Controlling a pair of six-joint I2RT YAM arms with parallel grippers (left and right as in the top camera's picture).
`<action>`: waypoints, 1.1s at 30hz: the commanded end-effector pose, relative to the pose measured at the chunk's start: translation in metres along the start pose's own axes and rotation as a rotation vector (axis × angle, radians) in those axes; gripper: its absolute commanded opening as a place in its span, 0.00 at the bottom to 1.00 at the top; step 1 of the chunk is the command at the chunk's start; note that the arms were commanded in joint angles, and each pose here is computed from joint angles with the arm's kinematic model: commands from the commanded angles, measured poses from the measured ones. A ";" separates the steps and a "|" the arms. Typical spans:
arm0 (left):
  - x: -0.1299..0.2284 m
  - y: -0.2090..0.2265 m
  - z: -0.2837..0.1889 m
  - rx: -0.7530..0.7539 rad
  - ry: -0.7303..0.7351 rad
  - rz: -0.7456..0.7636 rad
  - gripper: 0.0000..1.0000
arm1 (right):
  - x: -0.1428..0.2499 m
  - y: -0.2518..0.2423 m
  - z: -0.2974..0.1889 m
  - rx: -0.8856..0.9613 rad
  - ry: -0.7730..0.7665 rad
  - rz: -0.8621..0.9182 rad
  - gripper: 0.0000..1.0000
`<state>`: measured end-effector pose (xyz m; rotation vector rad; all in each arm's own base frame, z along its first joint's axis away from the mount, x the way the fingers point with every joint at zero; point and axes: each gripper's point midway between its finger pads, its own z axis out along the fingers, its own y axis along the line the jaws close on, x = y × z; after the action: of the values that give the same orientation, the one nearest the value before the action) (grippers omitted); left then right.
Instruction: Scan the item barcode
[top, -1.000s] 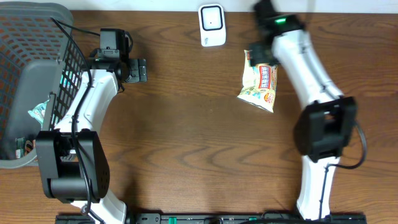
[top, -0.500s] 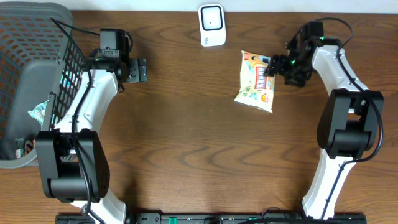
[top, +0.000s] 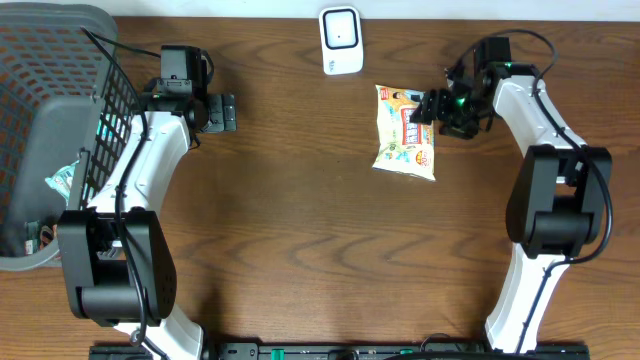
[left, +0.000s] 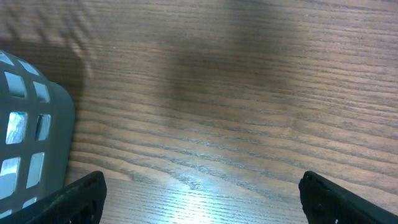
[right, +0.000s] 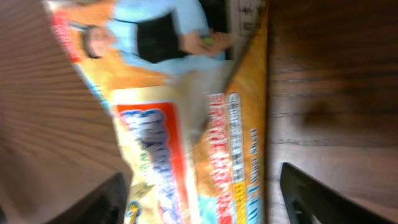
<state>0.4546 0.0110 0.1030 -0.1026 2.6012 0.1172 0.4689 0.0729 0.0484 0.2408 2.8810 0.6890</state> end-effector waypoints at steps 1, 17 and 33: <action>0.001 0.001 0.001 -0.005 0.004 0.003 0.98 | -0.011 0.011 -0.021 0.061 -0.072 -0.062 0.55; 0.001 0.001 0.001 -0.006 0.004 0.003 0.98 | 0.007 0.019 0.007 0.230 -0.051 -0.125 0.02; 0.001 0.001 0.001 -0.005 0.004 0.003 0.98 | 0.046 0.024 0.040 0.324 0.047 -0.173 0.01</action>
<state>0.4546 0.0110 0.1030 -0.1026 2.6012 0.1172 0.4526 0.1032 0.0317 0.0436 2.9373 0.1748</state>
